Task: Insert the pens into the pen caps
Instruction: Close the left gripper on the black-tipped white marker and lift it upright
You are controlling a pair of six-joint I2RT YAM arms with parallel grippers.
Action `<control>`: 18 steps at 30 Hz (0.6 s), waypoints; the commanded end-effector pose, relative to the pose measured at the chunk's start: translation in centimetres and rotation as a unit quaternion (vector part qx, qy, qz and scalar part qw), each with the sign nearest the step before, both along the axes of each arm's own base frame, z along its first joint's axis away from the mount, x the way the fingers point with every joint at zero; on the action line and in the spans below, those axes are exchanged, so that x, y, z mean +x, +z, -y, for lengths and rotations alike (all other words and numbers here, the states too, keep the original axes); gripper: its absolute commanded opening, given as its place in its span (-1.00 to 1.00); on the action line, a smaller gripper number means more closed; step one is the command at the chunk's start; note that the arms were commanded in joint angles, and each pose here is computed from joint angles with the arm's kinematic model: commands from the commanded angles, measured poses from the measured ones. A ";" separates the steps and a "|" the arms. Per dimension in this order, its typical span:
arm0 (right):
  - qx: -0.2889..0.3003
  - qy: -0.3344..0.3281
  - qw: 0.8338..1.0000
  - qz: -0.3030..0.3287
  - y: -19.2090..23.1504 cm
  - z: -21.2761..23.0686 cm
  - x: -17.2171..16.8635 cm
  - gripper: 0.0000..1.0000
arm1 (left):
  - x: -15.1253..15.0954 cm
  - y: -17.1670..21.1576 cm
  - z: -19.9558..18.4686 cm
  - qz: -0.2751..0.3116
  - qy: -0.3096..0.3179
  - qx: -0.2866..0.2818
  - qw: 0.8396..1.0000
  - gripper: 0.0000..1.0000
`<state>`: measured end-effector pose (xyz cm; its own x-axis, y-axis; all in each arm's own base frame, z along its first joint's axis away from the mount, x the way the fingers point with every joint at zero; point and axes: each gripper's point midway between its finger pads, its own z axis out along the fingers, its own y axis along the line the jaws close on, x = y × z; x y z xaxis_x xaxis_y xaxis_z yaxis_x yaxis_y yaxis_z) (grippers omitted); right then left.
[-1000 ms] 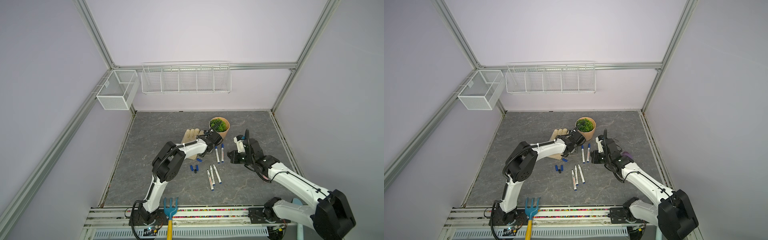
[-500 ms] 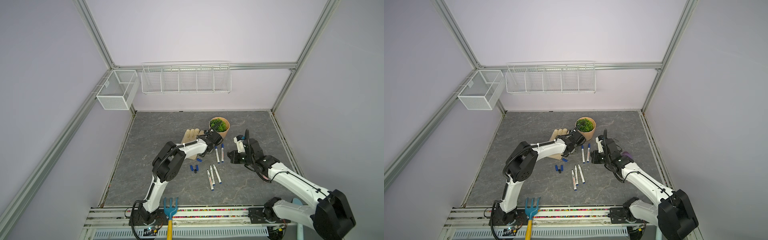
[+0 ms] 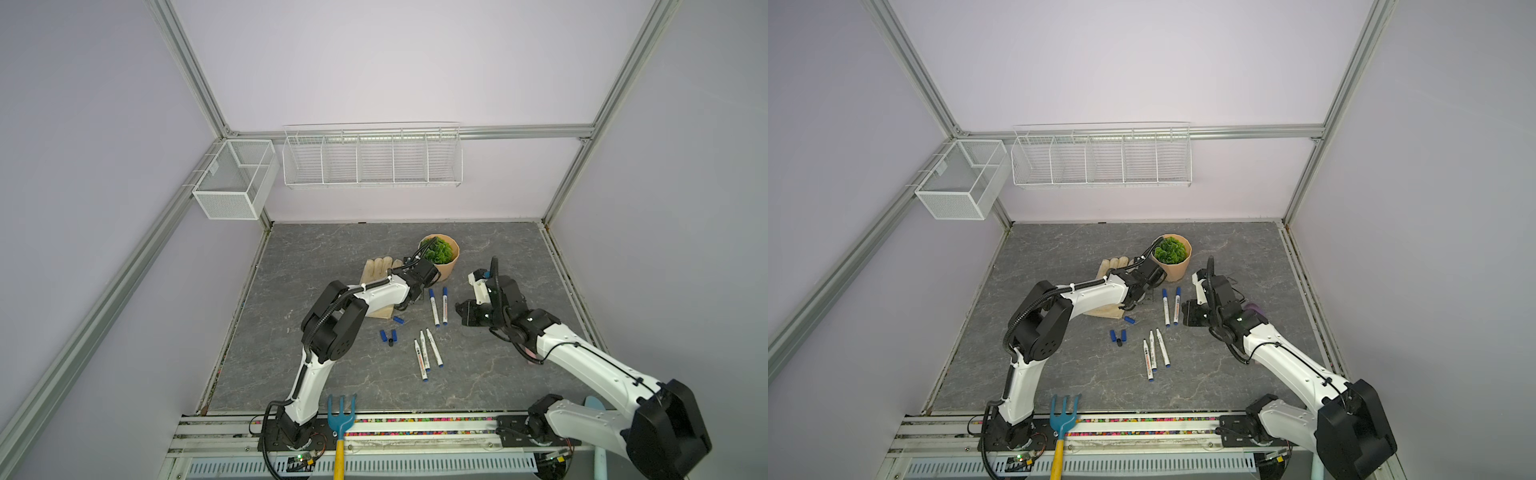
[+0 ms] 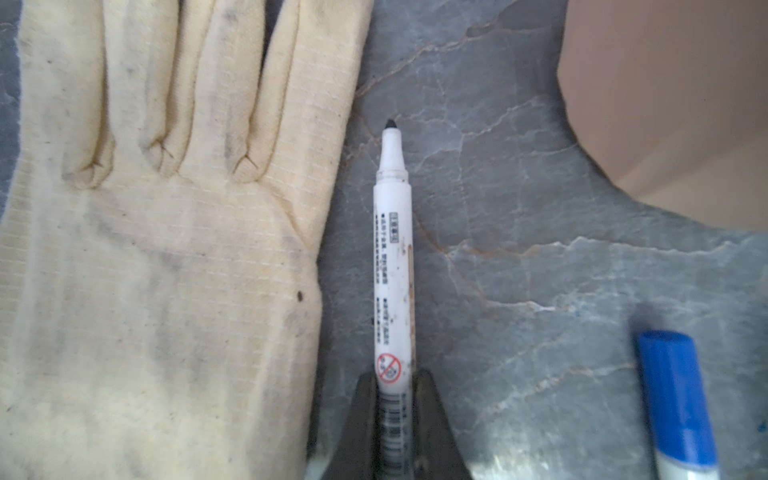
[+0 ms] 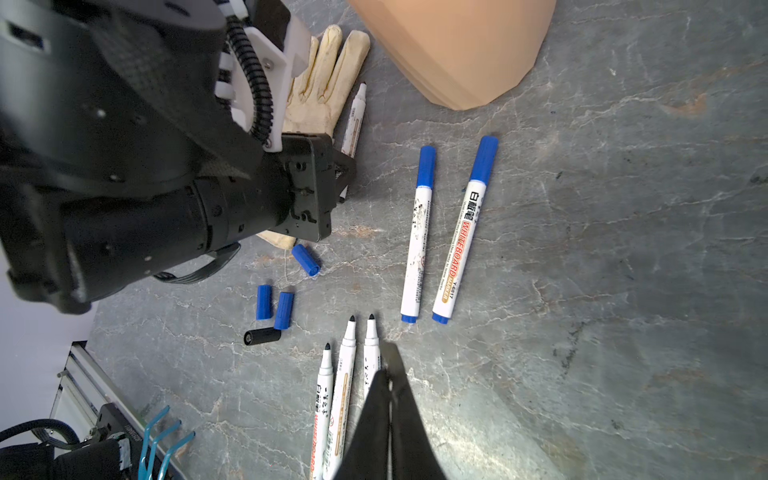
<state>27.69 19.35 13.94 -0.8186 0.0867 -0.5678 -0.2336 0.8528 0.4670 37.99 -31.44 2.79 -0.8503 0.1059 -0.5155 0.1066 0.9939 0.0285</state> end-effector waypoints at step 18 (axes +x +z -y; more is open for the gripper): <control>0.101 0.050 0.993 0.044 6.4 -3.6 0.8 0.04 | -13.6 11.1 7.5 0.156 -0.267 -0.253 0.917 -1.00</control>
